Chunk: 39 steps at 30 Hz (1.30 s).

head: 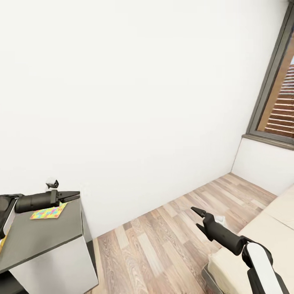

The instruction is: Put all the toys in the child's room - the three board games (two on the bed and one on the table), the two jigsaw puzzles on the table, and the tennis ball on the table - inside the toy box on the table in the child's room.

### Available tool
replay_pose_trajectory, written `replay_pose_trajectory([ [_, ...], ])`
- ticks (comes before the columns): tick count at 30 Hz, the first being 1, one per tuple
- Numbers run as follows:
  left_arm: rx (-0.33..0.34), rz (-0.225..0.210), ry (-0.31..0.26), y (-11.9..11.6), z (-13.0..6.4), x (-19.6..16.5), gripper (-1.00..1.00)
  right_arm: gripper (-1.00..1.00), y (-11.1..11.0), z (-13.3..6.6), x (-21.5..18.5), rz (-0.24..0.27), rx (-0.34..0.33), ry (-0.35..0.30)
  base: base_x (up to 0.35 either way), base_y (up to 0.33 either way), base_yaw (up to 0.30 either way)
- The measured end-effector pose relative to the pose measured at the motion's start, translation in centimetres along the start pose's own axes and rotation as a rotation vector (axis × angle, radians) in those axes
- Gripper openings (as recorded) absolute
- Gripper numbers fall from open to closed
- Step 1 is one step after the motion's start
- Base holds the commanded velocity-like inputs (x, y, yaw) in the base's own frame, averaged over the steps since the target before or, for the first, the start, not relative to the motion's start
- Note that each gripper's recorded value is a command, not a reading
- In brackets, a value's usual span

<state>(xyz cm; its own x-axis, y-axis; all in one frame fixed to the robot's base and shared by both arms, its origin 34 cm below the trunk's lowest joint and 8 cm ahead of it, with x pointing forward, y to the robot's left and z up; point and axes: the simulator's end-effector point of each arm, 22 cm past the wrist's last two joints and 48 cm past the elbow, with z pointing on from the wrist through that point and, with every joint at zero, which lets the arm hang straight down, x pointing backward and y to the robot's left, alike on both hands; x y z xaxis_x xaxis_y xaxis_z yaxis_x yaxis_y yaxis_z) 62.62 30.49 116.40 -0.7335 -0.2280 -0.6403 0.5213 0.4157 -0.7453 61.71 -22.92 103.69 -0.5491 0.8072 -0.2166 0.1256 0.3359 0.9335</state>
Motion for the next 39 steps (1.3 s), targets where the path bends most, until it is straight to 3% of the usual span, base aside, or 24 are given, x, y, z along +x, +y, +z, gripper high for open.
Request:
replay_pose_trajectory([
  [19, 0.0, 0.0, 0.001, 0.02, 0.04, 0.03, 1.0, 1.0, -0.27, 0.03, 0.03, 0.005, 0.004, 0.001, -0.011, -0.012, -0.277],
  [39, 0.0, -0.003, 0.004, 0.12, 0.18, 0.13, 1.0, 1.0, -0.41, 0.06, -0.02, 0.005, 0.007, 0.0, -0.175, -0.194, -0.277],
])
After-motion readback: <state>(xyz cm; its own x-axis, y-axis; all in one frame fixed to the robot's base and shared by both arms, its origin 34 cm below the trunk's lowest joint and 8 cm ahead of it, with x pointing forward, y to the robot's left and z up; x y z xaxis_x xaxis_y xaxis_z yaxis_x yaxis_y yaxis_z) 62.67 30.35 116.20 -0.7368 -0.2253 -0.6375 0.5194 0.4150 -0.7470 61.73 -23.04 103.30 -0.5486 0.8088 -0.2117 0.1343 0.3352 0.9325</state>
